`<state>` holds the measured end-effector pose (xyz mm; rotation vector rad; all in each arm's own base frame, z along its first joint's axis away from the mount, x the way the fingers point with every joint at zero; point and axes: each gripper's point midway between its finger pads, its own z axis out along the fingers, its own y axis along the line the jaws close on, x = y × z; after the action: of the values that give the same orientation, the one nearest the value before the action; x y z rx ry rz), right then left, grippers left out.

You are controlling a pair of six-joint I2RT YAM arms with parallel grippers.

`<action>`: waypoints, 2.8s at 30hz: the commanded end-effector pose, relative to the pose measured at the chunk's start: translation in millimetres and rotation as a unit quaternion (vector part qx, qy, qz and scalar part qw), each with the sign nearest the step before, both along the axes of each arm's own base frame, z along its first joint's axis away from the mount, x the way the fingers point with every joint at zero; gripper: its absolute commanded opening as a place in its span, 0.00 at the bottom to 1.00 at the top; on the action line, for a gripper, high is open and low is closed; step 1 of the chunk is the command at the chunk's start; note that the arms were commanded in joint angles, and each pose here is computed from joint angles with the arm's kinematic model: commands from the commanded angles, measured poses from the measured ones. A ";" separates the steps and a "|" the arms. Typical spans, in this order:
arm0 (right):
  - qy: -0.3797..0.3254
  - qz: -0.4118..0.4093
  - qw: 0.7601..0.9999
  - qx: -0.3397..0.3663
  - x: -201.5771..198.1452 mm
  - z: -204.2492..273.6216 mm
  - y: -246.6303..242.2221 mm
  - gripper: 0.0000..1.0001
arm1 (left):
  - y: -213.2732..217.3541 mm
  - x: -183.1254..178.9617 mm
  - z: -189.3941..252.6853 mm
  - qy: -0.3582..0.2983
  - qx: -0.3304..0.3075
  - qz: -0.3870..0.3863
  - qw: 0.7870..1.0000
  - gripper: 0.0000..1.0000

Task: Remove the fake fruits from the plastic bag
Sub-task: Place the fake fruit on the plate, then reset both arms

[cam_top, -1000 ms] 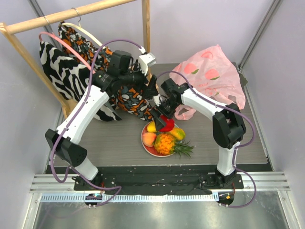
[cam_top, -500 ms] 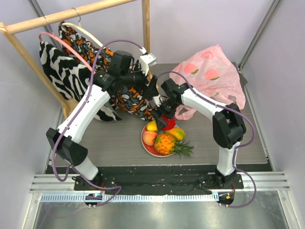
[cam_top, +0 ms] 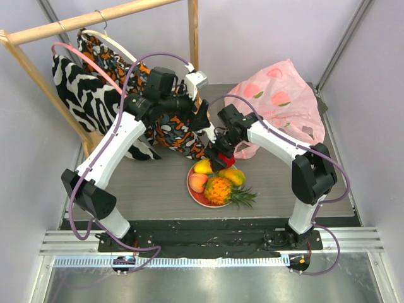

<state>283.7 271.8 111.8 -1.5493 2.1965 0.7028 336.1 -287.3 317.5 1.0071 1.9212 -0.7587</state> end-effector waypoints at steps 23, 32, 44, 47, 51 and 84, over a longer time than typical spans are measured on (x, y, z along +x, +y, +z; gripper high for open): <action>0.021 0.022 0.996 0.079 -10.1 -15.7 -8.1 0.81 | 3.3 13.7 -41.0 0.017 0.061 -0.011 0.998 0.90; 0.013 0.009 0.998 0.068 -4.3 -18.0 -10.2 0.95 | 2.6 10.3 -44.5 0.023 0.059 -0.016 0.998 0.90; 0.041 0.010 0.997 0.063 -9.8 -2.2 -10.0 1.00 | 2.2 4.6 -35.2 0.017 0.048 -0.023 0.998 0.90; 0.025 0.001 0.998 0.063 -3.6 11.1 -10.4 1.00 | 2.5 3.3 -31.7 0.012 0.046 -0.025 0.999 0.90; 0.010 -0.001 0.997 0.081 4.5 31.8 -2.9 1.00 | 0.9 1.2 -34.3 0.018 0.042 -0.031 0.998 0.90; -0.217 -0.578 0.786 0.029 166.5 193.9 -276.3 1.00 | 121.2 -82.8 -2.6 -0.141 0.119 0.075 0.980 1.00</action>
<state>473.2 -5.5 294.7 -0.1218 2.1768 0.0318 256.1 -187.7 354.8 1.0374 1.7341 -0.3823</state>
